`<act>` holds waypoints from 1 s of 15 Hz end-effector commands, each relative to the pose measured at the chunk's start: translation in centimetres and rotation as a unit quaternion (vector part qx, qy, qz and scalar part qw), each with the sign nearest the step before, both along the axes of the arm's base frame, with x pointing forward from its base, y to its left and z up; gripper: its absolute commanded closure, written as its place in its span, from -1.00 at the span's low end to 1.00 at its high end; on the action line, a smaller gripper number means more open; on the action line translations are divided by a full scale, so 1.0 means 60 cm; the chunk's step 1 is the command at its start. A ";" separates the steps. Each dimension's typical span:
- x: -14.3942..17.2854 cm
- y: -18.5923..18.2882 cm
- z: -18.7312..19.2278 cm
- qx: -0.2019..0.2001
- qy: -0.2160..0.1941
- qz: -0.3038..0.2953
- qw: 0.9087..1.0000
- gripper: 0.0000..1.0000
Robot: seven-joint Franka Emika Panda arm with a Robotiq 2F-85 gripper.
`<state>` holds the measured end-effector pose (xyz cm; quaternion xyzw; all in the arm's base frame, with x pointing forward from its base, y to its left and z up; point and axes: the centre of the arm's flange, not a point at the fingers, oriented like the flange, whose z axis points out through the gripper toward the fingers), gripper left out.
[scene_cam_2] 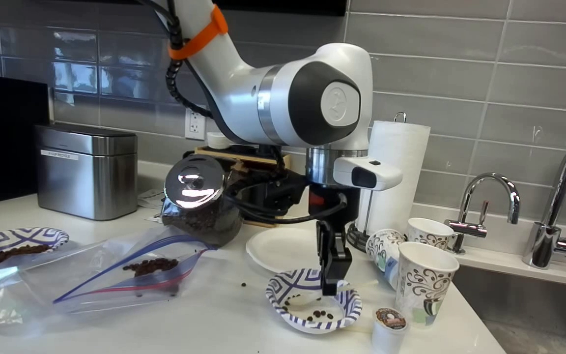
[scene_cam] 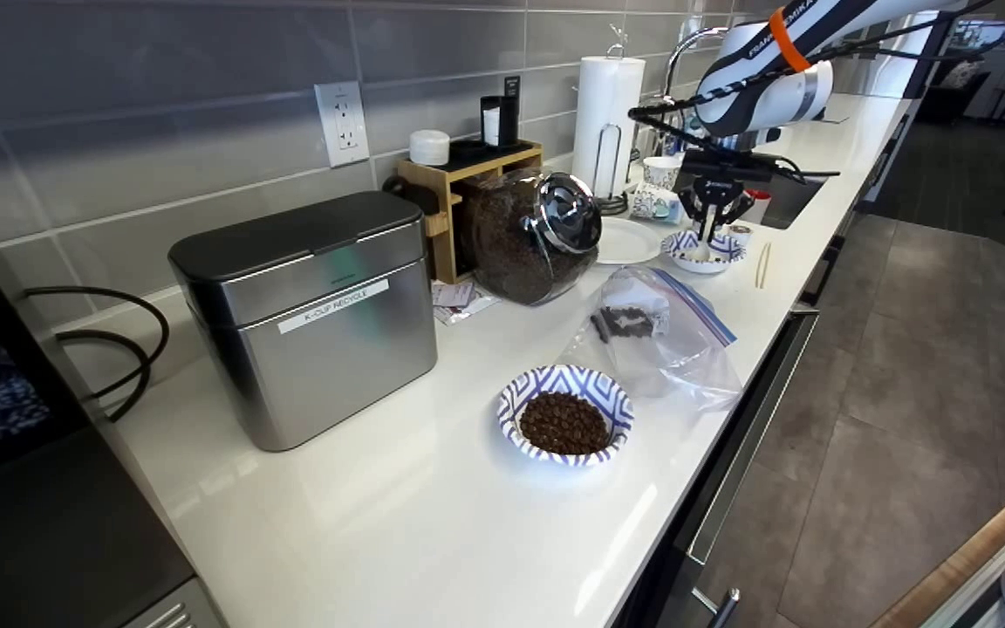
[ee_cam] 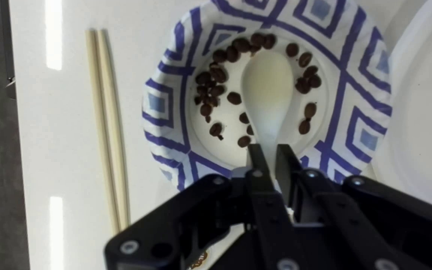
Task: Remove the white spoon from the bowl and place it on the countertop, get some of the contents from the clear plastic and place them on the white spoon.
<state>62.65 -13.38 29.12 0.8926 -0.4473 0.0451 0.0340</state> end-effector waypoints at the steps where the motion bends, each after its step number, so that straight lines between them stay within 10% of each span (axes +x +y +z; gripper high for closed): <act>1: -0.015 0.000 0.034 0.016 -0.027 -0.021 0.999 0.93; 15: -0.137 0.120 0.151 0.177 -0.077 0.116 0.974 0.93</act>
